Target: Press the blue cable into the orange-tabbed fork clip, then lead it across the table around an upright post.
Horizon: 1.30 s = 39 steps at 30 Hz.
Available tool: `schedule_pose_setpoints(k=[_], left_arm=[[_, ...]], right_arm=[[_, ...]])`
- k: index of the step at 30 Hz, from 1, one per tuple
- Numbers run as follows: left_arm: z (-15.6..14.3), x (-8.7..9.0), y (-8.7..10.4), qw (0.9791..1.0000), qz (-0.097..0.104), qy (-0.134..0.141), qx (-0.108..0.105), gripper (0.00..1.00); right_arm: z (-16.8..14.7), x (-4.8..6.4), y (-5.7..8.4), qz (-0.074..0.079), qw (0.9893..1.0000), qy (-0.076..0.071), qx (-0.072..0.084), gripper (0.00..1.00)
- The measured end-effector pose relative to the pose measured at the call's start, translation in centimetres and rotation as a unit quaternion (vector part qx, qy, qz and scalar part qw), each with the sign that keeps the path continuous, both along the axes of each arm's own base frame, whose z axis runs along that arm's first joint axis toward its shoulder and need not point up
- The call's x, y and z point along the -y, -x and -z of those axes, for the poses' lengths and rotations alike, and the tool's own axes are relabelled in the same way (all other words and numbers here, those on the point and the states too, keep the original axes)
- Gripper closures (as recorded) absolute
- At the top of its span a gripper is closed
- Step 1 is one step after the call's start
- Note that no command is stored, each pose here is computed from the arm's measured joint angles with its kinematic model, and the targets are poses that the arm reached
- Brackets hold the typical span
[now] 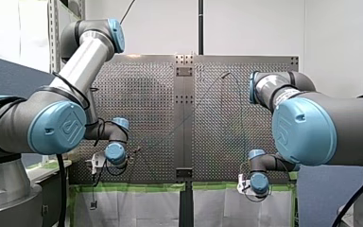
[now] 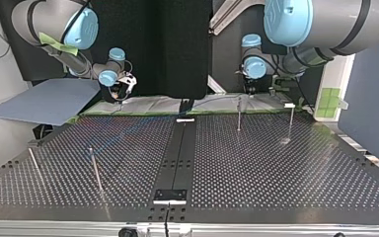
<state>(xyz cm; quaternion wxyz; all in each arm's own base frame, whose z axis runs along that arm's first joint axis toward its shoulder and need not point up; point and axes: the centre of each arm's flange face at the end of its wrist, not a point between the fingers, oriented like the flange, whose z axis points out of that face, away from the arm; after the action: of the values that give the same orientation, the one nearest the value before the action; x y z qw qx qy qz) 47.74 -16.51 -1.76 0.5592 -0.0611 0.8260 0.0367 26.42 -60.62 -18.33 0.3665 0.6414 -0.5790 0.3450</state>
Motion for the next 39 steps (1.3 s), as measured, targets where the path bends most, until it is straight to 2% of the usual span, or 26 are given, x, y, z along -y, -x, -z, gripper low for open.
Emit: schedule_pose_setpoints(k=[6, 10, 26, 39], left_arm=[[-0.2, 0.1, -0.6, 0.9998, 0.002, 0.005, 0.022, 1.0], [-0.3, 0.0, -0.7, 0.9997, 0.001, 0.006, 0.024, 1.0], [0.1, 0.2, 0.0, 0.9998, 0.009, -0.016, -0.002, 1.0], [-1.2, 0.5, -2.6, 0.9998, 0.008, -0.017, 0.001, 1.0]], right_arm=[[0.0, 0.0, 0.0, 0.0, 1.0, 0.0, 0.0, 1.0], [0.0, 0.0, -0.1, -0.001, 1.0, 0.0, 0.0, 1.0], [0.0, 0.0, 0.1, 0.001, 1.0, 0.0, 0.0, 1.0], [0.0, 0.2, 0.3, 0.002, 1.0, 0.001, 0.0, 1.0]])
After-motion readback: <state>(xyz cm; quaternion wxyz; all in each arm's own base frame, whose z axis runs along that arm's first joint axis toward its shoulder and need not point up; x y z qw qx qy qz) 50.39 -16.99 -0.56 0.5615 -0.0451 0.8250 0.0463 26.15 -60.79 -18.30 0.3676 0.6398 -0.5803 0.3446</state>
